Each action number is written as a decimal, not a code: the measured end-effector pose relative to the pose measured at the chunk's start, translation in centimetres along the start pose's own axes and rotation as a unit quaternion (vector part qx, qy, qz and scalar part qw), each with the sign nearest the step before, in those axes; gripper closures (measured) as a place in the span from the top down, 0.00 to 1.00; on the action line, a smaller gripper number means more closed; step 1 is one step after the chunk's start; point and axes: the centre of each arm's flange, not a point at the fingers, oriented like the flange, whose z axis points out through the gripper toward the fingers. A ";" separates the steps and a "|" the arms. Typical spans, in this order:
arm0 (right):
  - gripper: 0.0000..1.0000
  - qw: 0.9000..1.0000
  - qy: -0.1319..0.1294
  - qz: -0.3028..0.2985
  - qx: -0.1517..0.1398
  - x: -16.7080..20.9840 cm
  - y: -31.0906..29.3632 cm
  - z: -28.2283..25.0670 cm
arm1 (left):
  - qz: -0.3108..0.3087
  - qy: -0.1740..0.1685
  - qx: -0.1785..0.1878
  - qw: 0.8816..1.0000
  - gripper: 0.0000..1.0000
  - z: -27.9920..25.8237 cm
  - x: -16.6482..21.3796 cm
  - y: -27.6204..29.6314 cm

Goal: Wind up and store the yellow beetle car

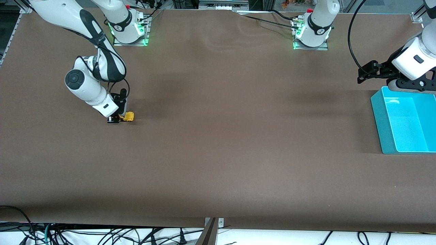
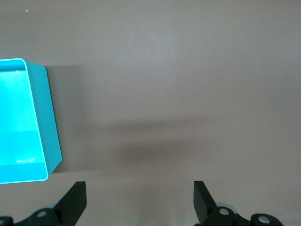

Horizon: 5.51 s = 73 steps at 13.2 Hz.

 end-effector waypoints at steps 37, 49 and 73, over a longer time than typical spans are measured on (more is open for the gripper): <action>0.49 0.999 -0.001 -0.032 -0.017 -18.1 -2.0 -0.1 | 0.000 0.000 0.000 1.000 1.00 0.0 0.0 0.5; 1.00 0.997 0.065 -0.001 0.047 -15.3 5.8 -4.6 | 0.000 0.000 0.000 1.000 1.00 0.0 0.0 0.5; 1.00 0.892 0.001 0.451 -0.017 -0.1 3.2 -41.3 | 0.086 -0.014 -0.002 0.996 1.00 0.7 0.2 -0.5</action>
